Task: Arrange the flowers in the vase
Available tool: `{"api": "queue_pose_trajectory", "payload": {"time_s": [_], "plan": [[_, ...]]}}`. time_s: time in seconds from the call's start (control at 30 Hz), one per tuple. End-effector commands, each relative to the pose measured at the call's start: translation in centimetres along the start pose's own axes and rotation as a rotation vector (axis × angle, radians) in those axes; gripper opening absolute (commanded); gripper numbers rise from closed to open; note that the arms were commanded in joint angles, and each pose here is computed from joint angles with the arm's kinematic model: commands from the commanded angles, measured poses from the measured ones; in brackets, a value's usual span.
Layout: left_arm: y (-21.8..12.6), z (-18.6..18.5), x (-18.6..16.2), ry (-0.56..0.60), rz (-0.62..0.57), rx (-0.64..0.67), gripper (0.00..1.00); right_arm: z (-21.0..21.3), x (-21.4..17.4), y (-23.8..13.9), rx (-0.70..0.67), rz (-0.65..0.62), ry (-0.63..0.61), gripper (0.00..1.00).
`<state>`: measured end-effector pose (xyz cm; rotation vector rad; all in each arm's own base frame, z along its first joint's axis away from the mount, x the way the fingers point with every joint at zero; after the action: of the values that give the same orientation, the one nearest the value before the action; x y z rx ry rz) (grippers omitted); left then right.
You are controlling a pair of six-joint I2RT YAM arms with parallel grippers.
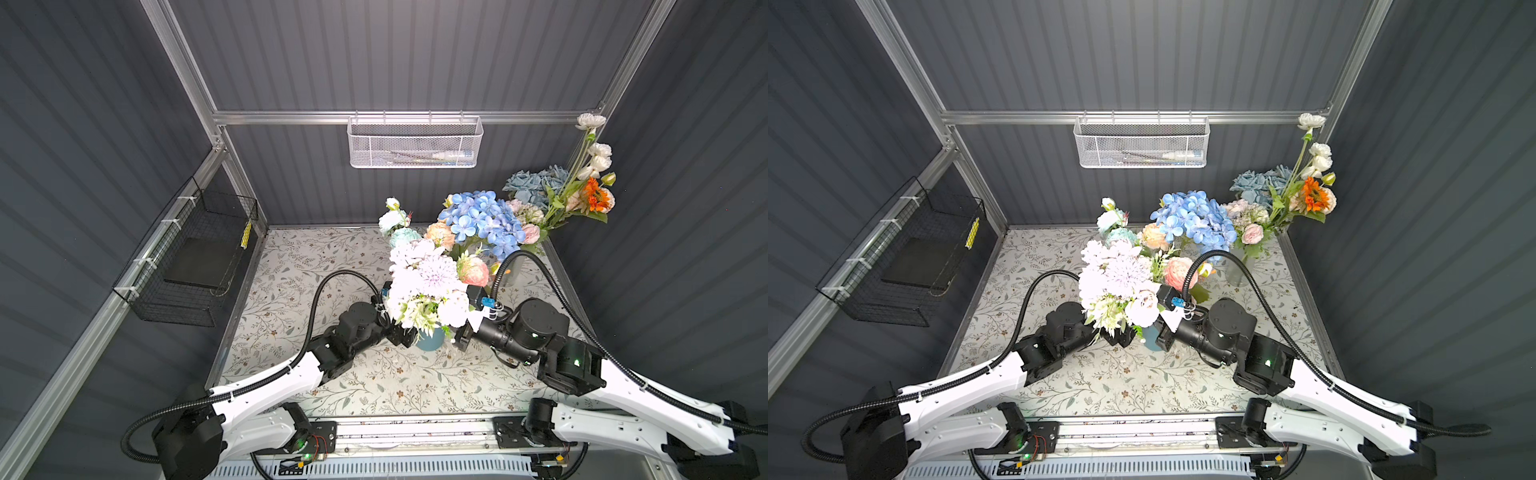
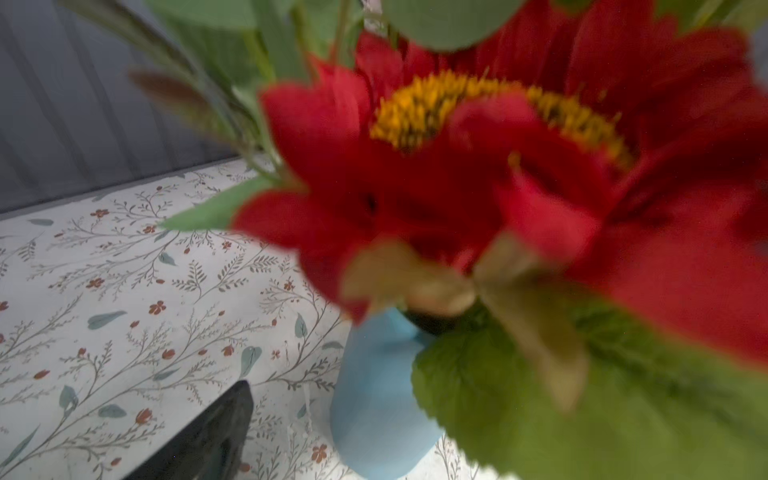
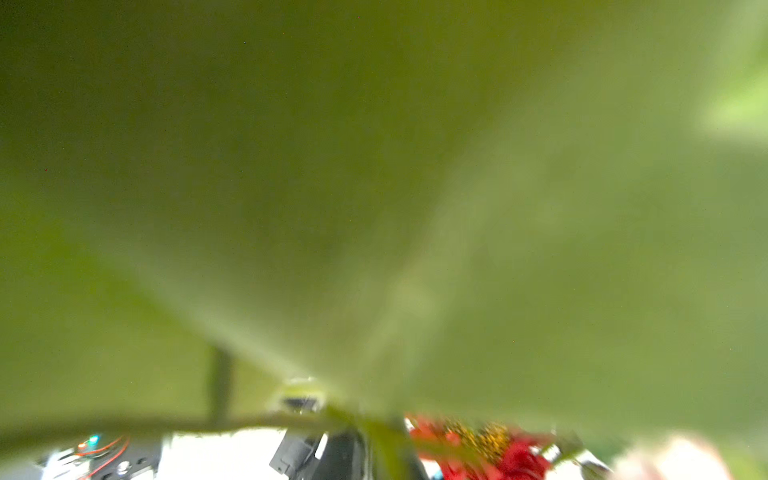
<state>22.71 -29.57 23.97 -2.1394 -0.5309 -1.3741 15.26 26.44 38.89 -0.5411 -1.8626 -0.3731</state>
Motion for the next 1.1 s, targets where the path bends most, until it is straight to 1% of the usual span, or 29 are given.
{"api": "queue_pose_trajectory", "payload": {"time_s": [0.0,0.17,0.43,0.6,0.87,1.07], "plan": [[0.1,-1.2,4.6,0.046,-0.16,-0.016,1.0,-1.2,0.9,-0.4,-0.084,-0.052,-0.041,0.0],[0.9,-0.3,6.0,0.072,-0.209,0.061,1.0,-1.4,0.3,0.1,-0.118,-0.058,-0.101,0.0],[1.0,0.3,7.2,0.098,-0.259,0.113,1.0,-2.1,0.2,0.9,-0.188,-0.085,-0.183,0.0],[0.8,0.7,7.4,0.101,-0.277,0.136,1.0,-1.5,-1.2,1.7,-0.197,-0.081,-0.234,0.0],[0.5,1.0,8.0,0.11,-0.296,0.155,1.0,-0.8,-3.5,2.0,-0.205,-0.08,-0.243,0.0],[-0.1,1.0,8.6,0.124,-0.316,0.163,1.0,-0.7,-4.8,1.7,-0.215,-0.048,-0.24,0.0]]}}
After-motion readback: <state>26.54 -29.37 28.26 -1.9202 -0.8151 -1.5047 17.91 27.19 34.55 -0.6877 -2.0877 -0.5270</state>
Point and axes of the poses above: each gripper's point midway between its finger pads, its own y axis out along the fingers, its own z axis along the line the jaws close on, x = y × z, the point moved 2 cm from there along -y, back along the fingers, and after that the axes turned 10 degrees about -y, right-handed, at the moved point
